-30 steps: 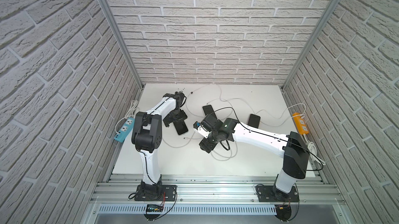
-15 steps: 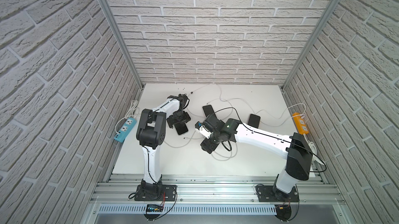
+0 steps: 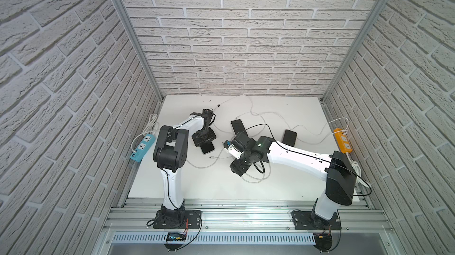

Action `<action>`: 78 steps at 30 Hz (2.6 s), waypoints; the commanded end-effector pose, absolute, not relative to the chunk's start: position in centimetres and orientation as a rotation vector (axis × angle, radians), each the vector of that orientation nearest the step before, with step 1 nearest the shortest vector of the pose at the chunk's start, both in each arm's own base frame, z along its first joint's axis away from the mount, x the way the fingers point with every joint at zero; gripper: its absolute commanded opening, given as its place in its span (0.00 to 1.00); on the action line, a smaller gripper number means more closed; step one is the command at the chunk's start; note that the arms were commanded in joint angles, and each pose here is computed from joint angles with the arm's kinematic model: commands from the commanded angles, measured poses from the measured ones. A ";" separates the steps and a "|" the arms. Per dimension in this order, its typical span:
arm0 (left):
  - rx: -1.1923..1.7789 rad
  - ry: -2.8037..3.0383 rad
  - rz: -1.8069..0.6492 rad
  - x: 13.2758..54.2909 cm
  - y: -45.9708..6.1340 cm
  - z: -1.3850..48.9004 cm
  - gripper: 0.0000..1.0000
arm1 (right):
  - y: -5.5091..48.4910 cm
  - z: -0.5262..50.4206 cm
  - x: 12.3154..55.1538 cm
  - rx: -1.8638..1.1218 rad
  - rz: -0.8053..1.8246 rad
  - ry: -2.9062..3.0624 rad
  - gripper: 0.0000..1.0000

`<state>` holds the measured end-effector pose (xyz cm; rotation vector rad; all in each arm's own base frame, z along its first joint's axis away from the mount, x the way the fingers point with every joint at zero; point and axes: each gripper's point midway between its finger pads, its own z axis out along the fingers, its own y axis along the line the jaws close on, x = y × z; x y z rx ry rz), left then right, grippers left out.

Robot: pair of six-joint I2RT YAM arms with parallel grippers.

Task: Plug the charging cable into the phone
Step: Pick up the phone at the center of the board.

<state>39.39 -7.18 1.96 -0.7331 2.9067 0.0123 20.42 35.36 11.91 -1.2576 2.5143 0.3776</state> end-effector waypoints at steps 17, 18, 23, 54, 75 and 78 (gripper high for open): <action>-0.481 2.594 -0.342 38.2 -9.2 16.9 0.00 | 38.1 15.7 19.8 -1.149 0.686 2.451 0.75; -0.467 2.584 -0.370 38.1 -9.5 17.4 0.00 | 38.3 16.4 19.9 -1.140 0.709 2.442 0.75; -0.346 2.525 -0.449 37.0 -11.4 18.8 0.00 | 38.9 20.5 20.3 -1.069 0.830 2.387 0.74; -0.400 2.453 -0.705 33.2 -15.4 21.0 0.00 | 41.5 19.8 26.2 -0.724 0.979 2.444 0.61; -0.424 2.416 -0.843 32.4 -16.4 22.4 0.11 | 44.2 19.8 26.2 -0.723 1.275 2.398 0.03; -0.413 2.417 -0.832 32.2 -16.2 22.8 0.65 | 43.5 20.3 26.3 -0.714 1.290 2.371 0.03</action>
